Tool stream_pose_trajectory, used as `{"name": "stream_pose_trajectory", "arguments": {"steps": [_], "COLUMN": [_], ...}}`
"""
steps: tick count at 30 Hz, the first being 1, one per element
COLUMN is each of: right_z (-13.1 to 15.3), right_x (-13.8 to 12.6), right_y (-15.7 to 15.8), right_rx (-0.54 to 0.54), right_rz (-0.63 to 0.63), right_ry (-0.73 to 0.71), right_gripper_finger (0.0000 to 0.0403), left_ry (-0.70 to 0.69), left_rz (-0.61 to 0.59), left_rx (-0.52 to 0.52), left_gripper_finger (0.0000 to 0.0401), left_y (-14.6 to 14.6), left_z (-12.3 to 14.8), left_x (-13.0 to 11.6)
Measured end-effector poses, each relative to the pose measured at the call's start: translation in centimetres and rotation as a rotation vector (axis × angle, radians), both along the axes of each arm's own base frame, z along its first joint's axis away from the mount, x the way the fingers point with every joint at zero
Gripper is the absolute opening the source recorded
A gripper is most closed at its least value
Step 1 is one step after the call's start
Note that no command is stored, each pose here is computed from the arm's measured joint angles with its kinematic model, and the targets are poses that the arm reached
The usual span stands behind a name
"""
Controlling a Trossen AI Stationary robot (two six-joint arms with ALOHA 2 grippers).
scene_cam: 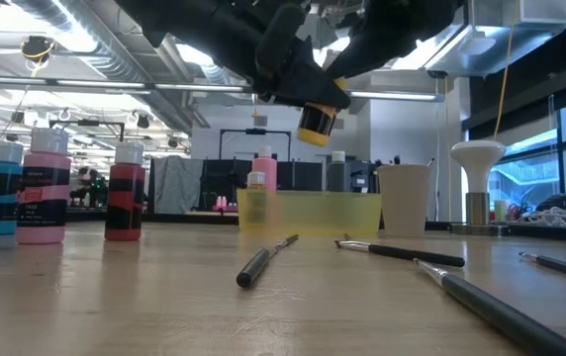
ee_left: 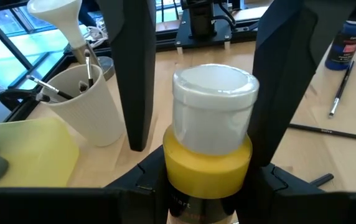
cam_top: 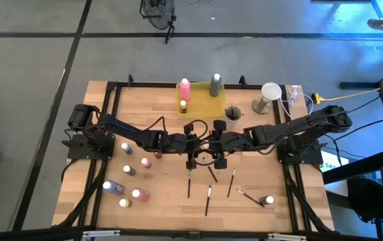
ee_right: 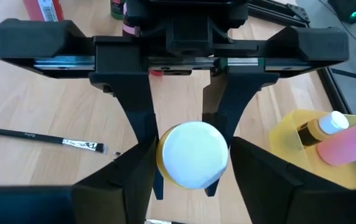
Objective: Pick & Place Paint Supplies
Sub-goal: Put the small yellow paint bottle into the yellow bin
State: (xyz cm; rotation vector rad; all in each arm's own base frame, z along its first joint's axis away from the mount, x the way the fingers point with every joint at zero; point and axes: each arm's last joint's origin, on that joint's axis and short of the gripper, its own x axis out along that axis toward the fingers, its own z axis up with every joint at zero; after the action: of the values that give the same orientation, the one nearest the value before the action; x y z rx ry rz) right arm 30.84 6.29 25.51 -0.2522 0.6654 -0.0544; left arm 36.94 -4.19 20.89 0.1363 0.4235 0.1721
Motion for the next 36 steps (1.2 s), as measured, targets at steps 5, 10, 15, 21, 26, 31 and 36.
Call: {"name": "stream_pose_trajectory", "arguments": {"steps": [5, 10, 15, 21, 26, 31, 36], "right_z": [0.00, -0.01, -0.02, 0.00, 0.00, -0.01, -0.05], "right_x": [0.00, -0.01, -0.02, -0.04, -0.04, -0.07, -0.13], "right_y": [0.01, 0.01, 0.01, 0.03, 0.02, 0.00, -0.03], "right_rx": [0.000, 0.000, 0.001, 0.010, 0.008, 0.002, -0.006], "right_rz": [0.001, 0.001, 0.002, 0.002, 0.000, -0.002, -0.005], "right_ry": [0.000, 0.002, 0.002, 0.003, 0.003, 0.006, 0.016], "right_gripper_finger": [0.0193, 0.0158, 0.0124, 0.0118, 0.0118, 0.0118, 0.0118], "left_ry": [0.004, 0.005, 0.012, 0.016, 0.015, 0.015, 0.006], "left_rz": [0.000, 0.003, 0.000, -0.004, -0.004, -0.015, 0.011], "left_rx": [0.001, 0.000, 0.007, 0.014, 0.013, 0.034, 0.031], "left_gripper_finger": [0.0125, 0.0124, 0.0125, 0.0125, 0.0127, 0.0136, 0.0160], "left_y": [0.00, 0.01, 0.02, 0.01, 0.00, -0.10, -0.10], "left_z": [-0.03, -0.05, -0.09, -0.13, -0.12, -0.08, -0.02], "left_x": [-0.01, -0.02, -0.04, -0.06, -0.06, -0.05, -0.05]}}
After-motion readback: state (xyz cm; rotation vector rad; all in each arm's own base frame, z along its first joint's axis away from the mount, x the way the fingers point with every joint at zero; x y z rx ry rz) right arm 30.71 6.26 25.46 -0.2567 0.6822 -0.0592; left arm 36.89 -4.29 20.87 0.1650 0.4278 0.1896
